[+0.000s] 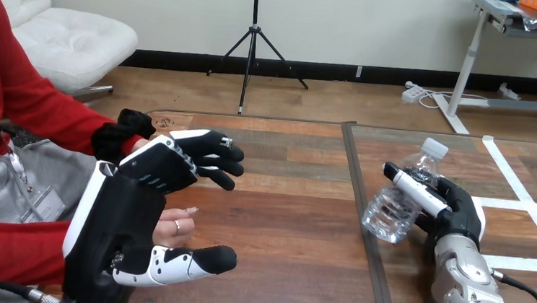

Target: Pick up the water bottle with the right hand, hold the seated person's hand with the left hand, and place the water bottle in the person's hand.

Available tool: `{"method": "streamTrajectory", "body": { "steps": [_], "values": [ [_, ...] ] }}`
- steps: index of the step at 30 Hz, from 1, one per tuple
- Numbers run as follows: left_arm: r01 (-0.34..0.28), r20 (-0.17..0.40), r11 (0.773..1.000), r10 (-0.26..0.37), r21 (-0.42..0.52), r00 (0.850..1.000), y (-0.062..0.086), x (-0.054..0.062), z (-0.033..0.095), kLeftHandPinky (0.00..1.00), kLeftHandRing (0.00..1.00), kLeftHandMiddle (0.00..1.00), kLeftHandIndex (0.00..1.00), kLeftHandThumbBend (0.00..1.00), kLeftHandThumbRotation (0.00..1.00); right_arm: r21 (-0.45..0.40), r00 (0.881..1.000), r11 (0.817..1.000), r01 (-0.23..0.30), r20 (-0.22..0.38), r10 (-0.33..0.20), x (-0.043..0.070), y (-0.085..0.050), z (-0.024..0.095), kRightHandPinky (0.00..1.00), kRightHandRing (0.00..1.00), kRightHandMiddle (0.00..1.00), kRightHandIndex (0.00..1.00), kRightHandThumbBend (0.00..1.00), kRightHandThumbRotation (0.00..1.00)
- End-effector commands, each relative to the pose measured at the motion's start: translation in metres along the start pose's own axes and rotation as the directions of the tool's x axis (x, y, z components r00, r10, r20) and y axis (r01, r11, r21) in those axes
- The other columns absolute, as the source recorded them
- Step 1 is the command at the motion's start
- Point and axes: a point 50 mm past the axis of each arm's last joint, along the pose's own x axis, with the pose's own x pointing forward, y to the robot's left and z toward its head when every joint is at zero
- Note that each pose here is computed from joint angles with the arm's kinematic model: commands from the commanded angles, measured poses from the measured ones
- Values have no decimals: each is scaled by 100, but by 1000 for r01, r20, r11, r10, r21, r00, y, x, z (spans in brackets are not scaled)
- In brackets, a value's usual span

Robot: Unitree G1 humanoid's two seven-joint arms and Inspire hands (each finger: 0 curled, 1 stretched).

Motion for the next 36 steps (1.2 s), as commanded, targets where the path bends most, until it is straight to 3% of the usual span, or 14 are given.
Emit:
{"method": "streamTrajectory", "body": {
  "steps": [1, 9, 18, 30, 36],
  "values": [
    [29, 61, 1000, -29, 2, 998, 0, 17, 3, 57, 64, 68, 68, 97, 33, 47, 989, 997, -55, 142, 48, 4, 12, 29, 42, 47, 51, 50, 76, 0],
    [32, 55, 999, -33, 11, 998, 1, 18, 2, 58, 65, 69, 69, 98, 35, 41, 977, 994, -97, 194, 87, 2, 13, 32, 40, 44, 49, 49, 75, 0],
    [37, 47, 999, -37, -1, 998, 1, 20, 0, 59, 67, 70, 71, 98, 34, 13, 954, 989, -149, 264, 140, 0, 14, 38, 39, 44, 49, 48, 73, 0],
    [50, 15, 998, -50, 26, 999, 4, 24, -1, 64, 71, 73, 73, 100, 34, -22, 913, 975, -219, 349, 213, -4, 15, 46, 39, 44, 49, 48, 72, 0],
    [54, 5, 996, -54, 65, 999, 5, 27, 0, 68, 73, 74, 74, 100, 33, -57, 884, 967, -248, 394, 250, -8, 16, 51, 38, 43, 48, 47, 74, 0]
  ]
}}
